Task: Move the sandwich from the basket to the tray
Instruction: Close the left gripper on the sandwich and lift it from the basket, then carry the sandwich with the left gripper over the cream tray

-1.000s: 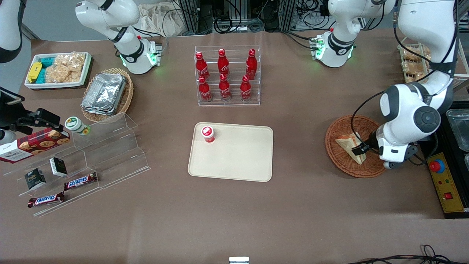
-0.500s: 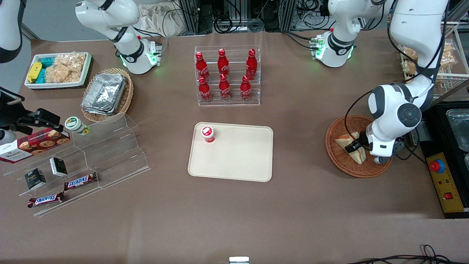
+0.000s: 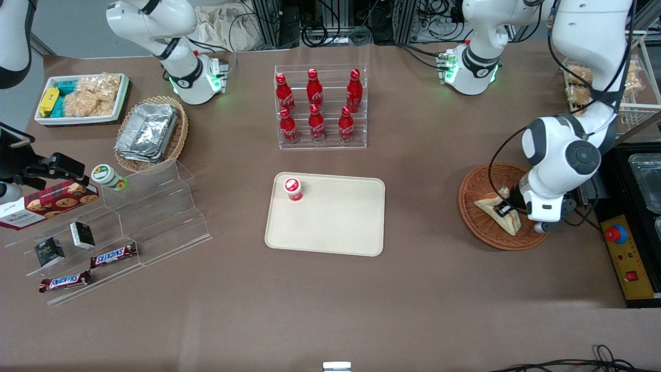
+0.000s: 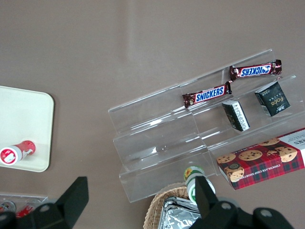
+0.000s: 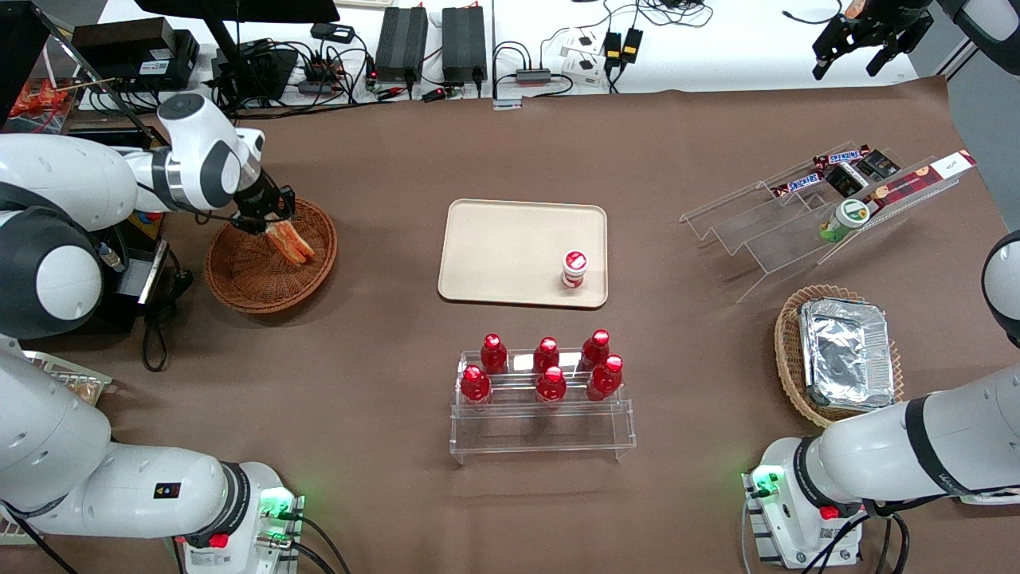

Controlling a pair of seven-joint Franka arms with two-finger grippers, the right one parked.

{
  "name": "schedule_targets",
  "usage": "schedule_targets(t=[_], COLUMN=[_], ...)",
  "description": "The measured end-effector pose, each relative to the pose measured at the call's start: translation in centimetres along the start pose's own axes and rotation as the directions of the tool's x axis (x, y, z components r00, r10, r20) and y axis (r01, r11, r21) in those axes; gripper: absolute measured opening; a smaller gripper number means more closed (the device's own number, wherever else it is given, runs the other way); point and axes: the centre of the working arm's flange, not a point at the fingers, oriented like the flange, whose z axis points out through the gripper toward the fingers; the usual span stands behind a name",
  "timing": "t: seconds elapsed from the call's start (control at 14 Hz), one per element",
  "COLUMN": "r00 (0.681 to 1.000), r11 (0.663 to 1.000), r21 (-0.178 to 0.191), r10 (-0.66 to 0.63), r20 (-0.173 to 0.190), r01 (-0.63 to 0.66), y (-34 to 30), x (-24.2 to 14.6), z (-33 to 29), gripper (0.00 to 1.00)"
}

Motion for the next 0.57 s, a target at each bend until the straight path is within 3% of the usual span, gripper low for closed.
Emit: schedule_targets(t=[0.14,0.29,0.57], r00=[1.000,0.998,0.984], r11=[1.000,0.998,0.986], r21=[-0.013,-0.012,0.021], r10=[0.025,0.067,0.162], r20=[-0.002,0.011,0.076], r01=[-0.025,-0.067,-0.164], y=[1.9,4.0,6.3], x=[0.2,0.4,-0.7], z=[-5.1,-11.8,-25.3], gripper=[0.19,0.19,0.18])
